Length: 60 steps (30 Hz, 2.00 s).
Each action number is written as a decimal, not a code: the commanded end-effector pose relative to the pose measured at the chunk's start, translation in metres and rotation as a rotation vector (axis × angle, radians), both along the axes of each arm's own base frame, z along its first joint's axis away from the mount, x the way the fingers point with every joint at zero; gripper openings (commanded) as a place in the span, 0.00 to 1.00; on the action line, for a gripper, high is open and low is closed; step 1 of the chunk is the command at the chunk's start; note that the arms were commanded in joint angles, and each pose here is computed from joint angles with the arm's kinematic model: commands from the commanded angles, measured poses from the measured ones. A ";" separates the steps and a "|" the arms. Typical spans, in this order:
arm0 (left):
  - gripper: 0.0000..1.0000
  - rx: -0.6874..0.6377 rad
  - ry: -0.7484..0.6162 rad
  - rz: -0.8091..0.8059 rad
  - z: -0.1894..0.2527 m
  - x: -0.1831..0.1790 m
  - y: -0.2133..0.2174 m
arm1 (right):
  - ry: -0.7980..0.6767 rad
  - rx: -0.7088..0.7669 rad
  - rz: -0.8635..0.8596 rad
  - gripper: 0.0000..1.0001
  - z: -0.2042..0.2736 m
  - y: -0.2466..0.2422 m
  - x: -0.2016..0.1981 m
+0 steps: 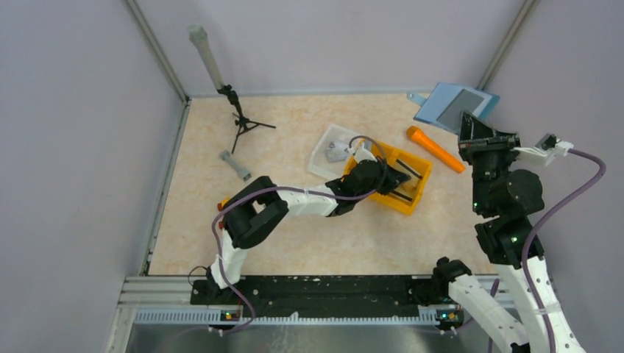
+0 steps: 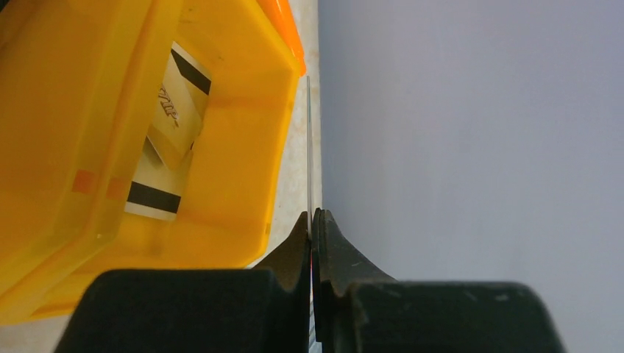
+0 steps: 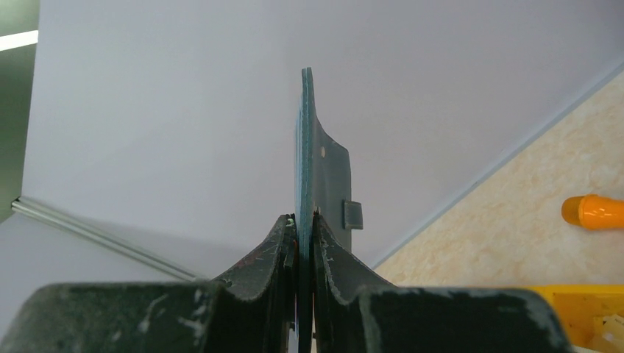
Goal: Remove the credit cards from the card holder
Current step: Place the credit card in the storage box, then place the card holder at the center of the board.
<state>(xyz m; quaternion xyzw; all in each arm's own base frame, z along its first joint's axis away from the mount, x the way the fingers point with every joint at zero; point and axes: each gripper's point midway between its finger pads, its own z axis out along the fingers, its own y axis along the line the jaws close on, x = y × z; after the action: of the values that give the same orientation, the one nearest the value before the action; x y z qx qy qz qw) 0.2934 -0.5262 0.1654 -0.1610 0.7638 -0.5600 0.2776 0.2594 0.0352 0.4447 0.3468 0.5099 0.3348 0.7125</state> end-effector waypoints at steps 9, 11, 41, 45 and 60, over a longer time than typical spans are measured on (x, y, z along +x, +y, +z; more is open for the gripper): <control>0.00 -0.014 0.135 0.093 -0.016 0.023 -0.028 | -0.113 0.064 -0.032 0.00 0.032 -0.014 -0.021; 0.00 -0.024 0.156 0.101 -0.023 0.024 -0.030 | -0.116 0.063 -0.039 0.00 0.033 -0.016 -0.023; 0.68 0.214 -0.207 0.048 0.058 -0.007 0.068 | -0.070 -0.072 0.074 0.00 0.021 0.008 -0.023; 0.75 0.276 -0.309 0.043 0.063 -0.024 0.127 | -0.032 -0.164 0.196 0.00 0.000 0.034 -0.017; 0.99 0.131 -0.497 -0.037 0.064 -0.080 0.270 | 0.002 -0.032 0.952 0.00 -0.122 0.163 -0.026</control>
<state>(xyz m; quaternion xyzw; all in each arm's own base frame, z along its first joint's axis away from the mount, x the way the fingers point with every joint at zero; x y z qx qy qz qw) 0.2223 -0.2669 0.1888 -0.0287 0.7608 -0.5131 0.3964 0.2606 0.1743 0.2877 0.1371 0.6739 0.5212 0.5054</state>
